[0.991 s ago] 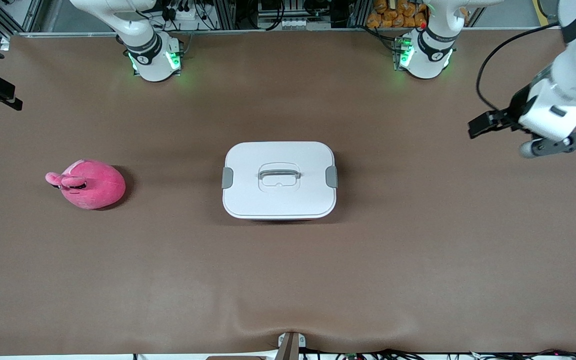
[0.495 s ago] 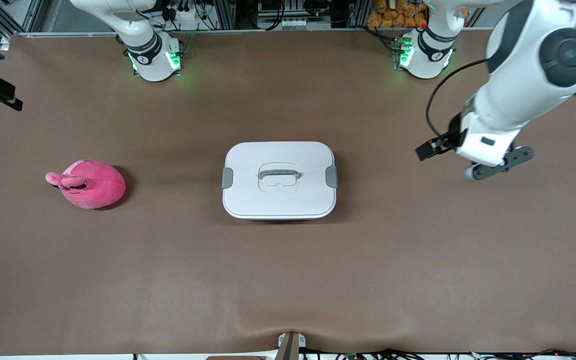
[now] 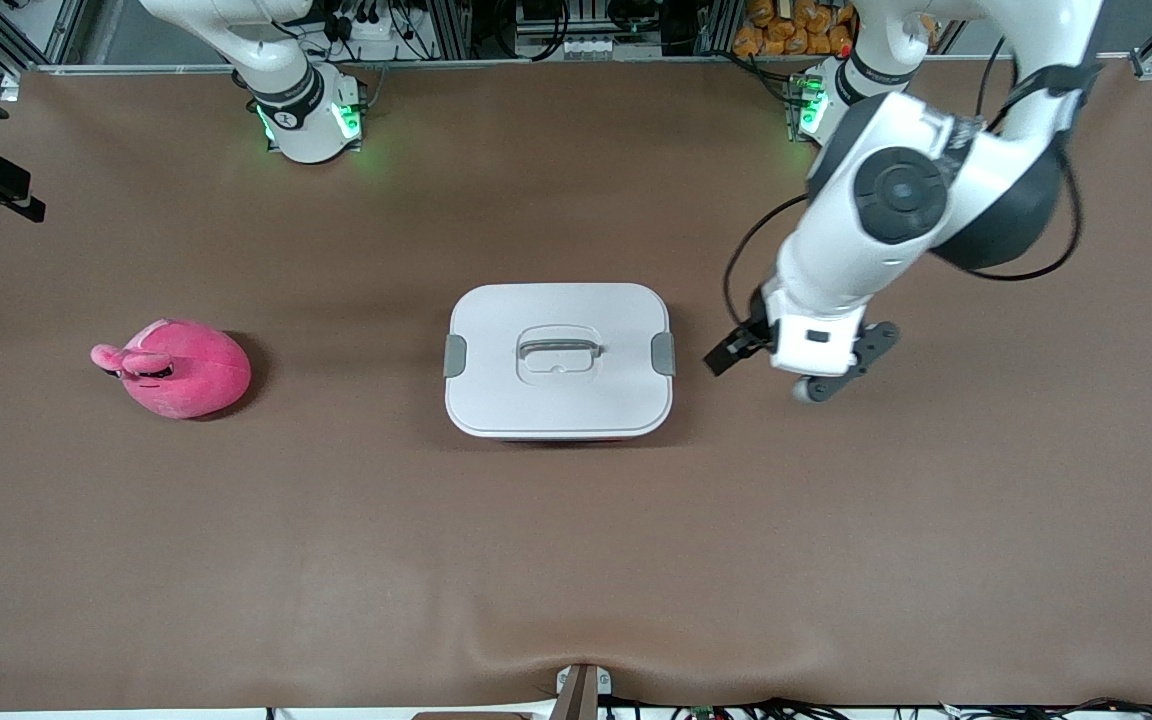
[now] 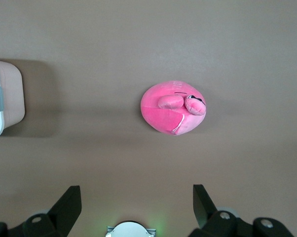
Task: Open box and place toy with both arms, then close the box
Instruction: 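Reach the left gripper over the white box lid handle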
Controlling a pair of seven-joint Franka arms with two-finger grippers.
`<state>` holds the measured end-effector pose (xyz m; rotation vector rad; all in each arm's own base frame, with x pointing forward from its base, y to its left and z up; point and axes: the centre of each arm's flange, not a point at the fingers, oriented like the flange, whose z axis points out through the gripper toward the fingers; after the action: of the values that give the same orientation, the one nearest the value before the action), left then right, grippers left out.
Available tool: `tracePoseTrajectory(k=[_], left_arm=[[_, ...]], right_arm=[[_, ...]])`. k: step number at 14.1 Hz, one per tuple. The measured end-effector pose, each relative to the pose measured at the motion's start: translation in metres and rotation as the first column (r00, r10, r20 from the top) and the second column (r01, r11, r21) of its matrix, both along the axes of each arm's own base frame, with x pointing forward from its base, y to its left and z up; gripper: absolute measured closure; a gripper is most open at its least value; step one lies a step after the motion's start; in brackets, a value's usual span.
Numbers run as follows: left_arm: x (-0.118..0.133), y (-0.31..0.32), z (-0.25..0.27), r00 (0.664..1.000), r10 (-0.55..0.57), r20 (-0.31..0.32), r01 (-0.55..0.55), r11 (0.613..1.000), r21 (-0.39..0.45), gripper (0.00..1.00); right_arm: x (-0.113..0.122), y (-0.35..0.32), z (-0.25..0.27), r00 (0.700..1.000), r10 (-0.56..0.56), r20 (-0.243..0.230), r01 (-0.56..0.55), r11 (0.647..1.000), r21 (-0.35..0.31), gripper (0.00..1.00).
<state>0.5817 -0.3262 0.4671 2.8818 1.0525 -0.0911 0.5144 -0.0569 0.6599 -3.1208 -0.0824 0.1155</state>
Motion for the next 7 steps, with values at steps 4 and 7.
tracePoseTrajectory(k=[4, 7], left_arm=[[-0.015, -0.054, -0.022, 0.989, 0.149, 0.011, -0.149, 0.989, -0.009, 0.0], [-0.03, -0.091, -0.039, 0.956, 0.292, 0.037, -0.293, 0.956, 0.001, 0.0]], right_arm=[[0.0, -0.001, 0.0, 1.0, -0.002, -0.001, 0.002, 1.0, 0.001, 0.0], [0.001, 0.0, -0.002, 1.0, -0.001, -0.003, 0.001, 1.0, 0.001, 0.0]])
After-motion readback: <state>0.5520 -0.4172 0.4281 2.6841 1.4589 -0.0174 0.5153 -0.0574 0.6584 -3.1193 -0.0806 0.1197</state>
